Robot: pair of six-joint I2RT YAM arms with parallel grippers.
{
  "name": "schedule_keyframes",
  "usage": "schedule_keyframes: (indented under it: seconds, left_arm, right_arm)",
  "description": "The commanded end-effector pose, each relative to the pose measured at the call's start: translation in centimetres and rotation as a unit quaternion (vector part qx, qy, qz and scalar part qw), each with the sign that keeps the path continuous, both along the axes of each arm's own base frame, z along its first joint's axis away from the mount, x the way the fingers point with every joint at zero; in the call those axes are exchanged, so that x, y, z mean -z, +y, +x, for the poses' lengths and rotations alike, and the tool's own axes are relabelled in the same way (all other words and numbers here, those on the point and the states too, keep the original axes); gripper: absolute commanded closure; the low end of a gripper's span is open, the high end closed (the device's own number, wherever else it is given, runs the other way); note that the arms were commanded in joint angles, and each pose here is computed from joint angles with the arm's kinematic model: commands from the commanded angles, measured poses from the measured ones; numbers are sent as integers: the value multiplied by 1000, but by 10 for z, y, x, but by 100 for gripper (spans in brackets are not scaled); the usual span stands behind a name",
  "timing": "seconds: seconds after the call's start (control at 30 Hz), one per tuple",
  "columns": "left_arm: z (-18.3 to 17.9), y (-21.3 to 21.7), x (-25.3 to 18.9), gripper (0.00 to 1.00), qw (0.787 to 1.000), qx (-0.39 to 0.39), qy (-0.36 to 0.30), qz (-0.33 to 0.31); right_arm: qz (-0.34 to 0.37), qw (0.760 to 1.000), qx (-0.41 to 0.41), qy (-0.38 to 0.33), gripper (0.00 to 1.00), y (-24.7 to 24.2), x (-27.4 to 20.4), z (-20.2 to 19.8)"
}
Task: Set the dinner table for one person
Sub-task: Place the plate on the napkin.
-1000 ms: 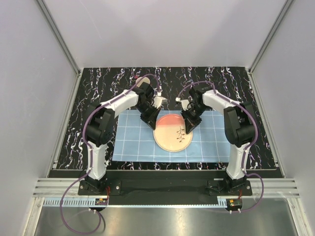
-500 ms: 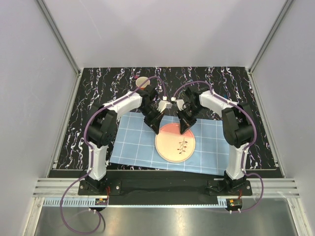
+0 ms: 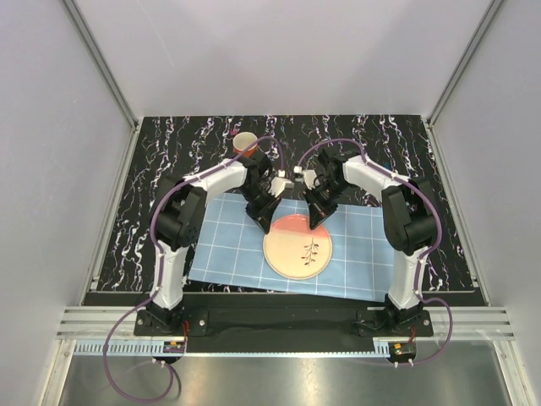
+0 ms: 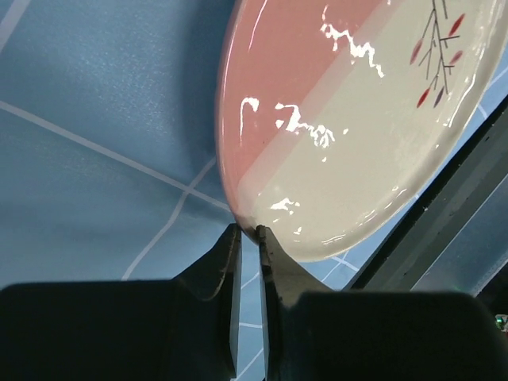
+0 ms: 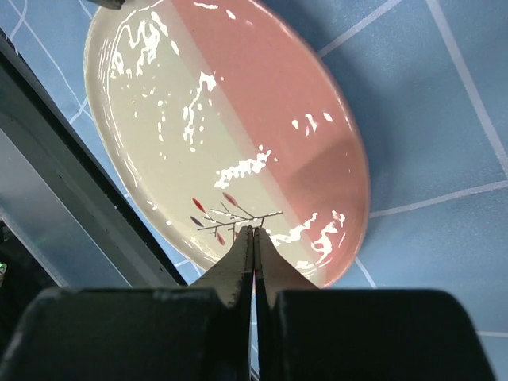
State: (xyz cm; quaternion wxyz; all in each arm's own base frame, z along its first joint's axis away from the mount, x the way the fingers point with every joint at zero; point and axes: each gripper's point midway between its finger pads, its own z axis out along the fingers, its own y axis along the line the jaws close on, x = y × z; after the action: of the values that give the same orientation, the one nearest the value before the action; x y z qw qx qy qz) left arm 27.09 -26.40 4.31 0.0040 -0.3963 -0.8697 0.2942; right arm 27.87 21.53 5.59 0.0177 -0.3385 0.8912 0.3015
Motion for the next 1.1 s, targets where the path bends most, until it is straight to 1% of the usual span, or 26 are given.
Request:
schedule_keyframes:
  seconds: [0.0, 0.03, 0.1, 0.13, 0.17, 0.2, 0.27, 0.3, 0.33, 0.37, 0.4, 0.47, 0.53, 0.63, 0.67, 0.73, 0.83, 0.93, 0.97, 1.07]
  left_arm:
    - [11, 2, -3, 96, 1000, -11, -4, 5]
    - [12, 1, -3, 91, 1000, -12, -4, 4]
    - [13, 1, -2, 78, 1000, -13, -4, 3]
    - [14, 0, -2, 65, 1000, -13, -5, 3]
    - [14, 0, -2, 59, 1000, -12, -5, 3]
    - [15, 0, -2, 51, 1000, -13, -5, 3]
    - [16, 1, -2, 26, 1000, -12, -8, 4]
    - [17, 1, -3, 18, 1000, -12, -10, 4]
    - [18, 3, -2, 11, 1000, -14, -11, 6]
    - [20, 4, -5, 3, 1000, -16, -14, 4]
    - [22, 4, -7, 1, 1000, -18, -18, 2]
    - [28, 7, -12, 1, 999, -27, -24, -1]
    - [37, 11, -19, 1, 999, -39, -34, -6]
    - [46, 19, -27, 1, 997, -41, -60, -2]
    - [48, 22, -31, 1, 997, -41, -71, -1]
    - [51, 32, -29, 1, 996, -37, -85, 12]
    - [53, 47, -26, 1, 993, -27, -111, 36]
    - [57, 62, -19, 1, 989, -20, -135, 64]
    - [58, 65, -17, 1, 988, -18, -138, 70]
    - [59, 75, -11, 1, 986, -17, -143, 88]
  right_arm:
    - [16, 998, -12, -55, 100, 5, -26, 13]
    - [16, 998, -11, -56, 100, 5, -27, 14]
    - [16, 998, -11, -58, 100, 6, -27, 15]
    - [15, 998, -11, -58, 100, 5, -27, 15]
    - [14, 998, -11, -57, 100, 5, -27, 15]
    - [13, 998, -11, -59, 100, 5, -27, 16]
    - [11, 998, -11, -59, 100, 5, -26, 16]
    - [8, 998, -11, -60, 99, 4, -24, 17]
    - [6, 998, -12, -61, 96, 3, -24, 17]
    - [1, 998, -11, -61, 94, 1, -21, 17]
    - [-1, 998, -12, -63, 93, 1, -21, 17]
    - [-8, 998, -14, -64, 87, -2, -16, 18]
    - [-20, 997, -16, -73, 78, -6, -13, 20]
    - [-42, 994, -16, -98, 69, -15, -11, 28]
    - [-59, 992, -12, -110, 64, -23, -10, 31]
    - [-77, 989, -1, -128, 59, -34, -7, 39]
    - [-114, 981, 28, -153, 58, -58, -3, 50]
    - [-149, 971, 55, -181, 59, -79, -2, 63]
    - [-166, 966, 68, -187, 60, -90, -1, 67]
    - [-185, 960, 99, -187, 69, -109, 5, 73]
